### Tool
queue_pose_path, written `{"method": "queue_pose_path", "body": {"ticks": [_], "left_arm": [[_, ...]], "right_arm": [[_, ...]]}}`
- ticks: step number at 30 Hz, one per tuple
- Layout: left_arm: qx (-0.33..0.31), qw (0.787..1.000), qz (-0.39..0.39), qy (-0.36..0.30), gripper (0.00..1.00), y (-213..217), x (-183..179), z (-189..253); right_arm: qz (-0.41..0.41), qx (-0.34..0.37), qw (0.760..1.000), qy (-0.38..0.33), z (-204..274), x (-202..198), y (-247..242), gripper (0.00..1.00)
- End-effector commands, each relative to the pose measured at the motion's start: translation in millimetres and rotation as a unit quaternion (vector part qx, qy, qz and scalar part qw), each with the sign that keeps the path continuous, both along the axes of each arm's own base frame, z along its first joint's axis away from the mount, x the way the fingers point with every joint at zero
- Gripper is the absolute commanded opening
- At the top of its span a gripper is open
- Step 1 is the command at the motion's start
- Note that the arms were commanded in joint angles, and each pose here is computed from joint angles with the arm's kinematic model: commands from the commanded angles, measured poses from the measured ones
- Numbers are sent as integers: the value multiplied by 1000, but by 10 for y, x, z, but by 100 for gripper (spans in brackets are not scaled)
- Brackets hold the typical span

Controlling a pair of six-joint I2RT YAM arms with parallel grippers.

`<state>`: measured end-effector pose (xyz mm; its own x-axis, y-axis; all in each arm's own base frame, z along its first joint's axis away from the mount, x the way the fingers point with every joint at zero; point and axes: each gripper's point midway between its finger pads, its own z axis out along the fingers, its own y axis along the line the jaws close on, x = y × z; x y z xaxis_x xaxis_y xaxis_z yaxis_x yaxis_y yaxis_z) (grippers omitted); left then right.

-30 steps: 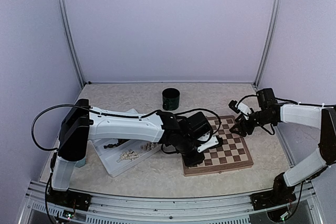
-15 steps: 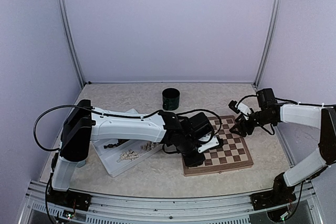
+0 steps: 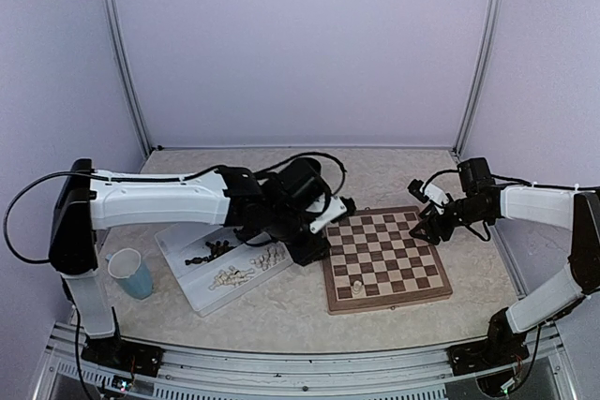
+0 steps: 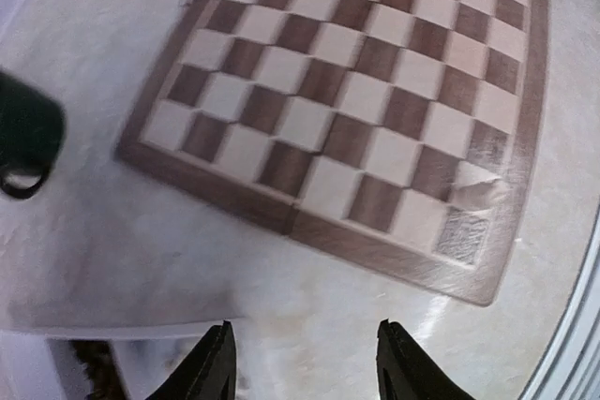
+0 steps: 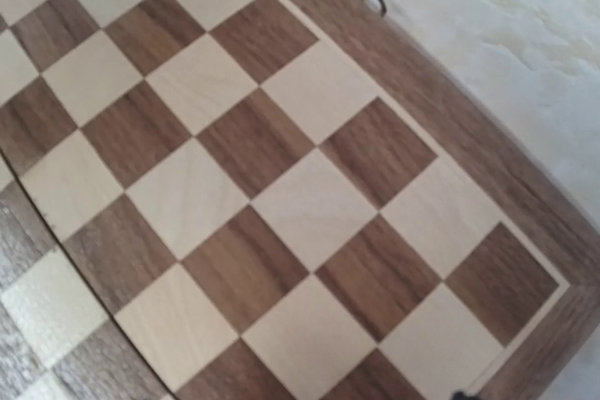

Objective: Set up the chess pieces on the board
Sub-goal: Place the knight at b1, then pick up the pawn from the storage box.

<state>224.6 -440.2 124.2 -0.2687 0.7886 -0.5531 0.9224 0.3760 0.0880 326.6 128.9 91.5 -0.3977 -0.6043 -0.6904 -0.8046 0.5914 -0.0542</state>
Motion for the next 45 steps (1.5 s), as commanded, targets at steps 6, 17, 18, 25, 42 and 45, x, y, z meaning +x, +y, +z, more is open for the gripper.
{"method": "queue_pose_path", "body": {"ticks": [6, 17, 18, 25, 42, 45], "left_arm": [[37, 974, 221, 31, 39, 1216, 699, -125], [105, 960, 238, 102, 32, 1465, 591, -651], [109, 959, 237, 108, 32, 1473, 568, -688], [128, 954, 237, 127, 32, 1546, 463, -857], [138, 956, 221, 133, 16, 1520, 410, -988], [135, 958, 223, 119, 9, 1497, 441, -876]], "right_arm": [[0, 2, 1000, 10, -22, 27, -1, 69], [0, -8, 1000, 14, -80, 19, -11, 68], [1, -8, 1000, 15, -81, 16, -7, 68], [1, -7, 1000, 18, -100, 18, -7, 68], [1, -9, 1000, 19, -107, 14, -12, 68], [1, -9, 1000, 18, -106, 15, -10, 68]]}}
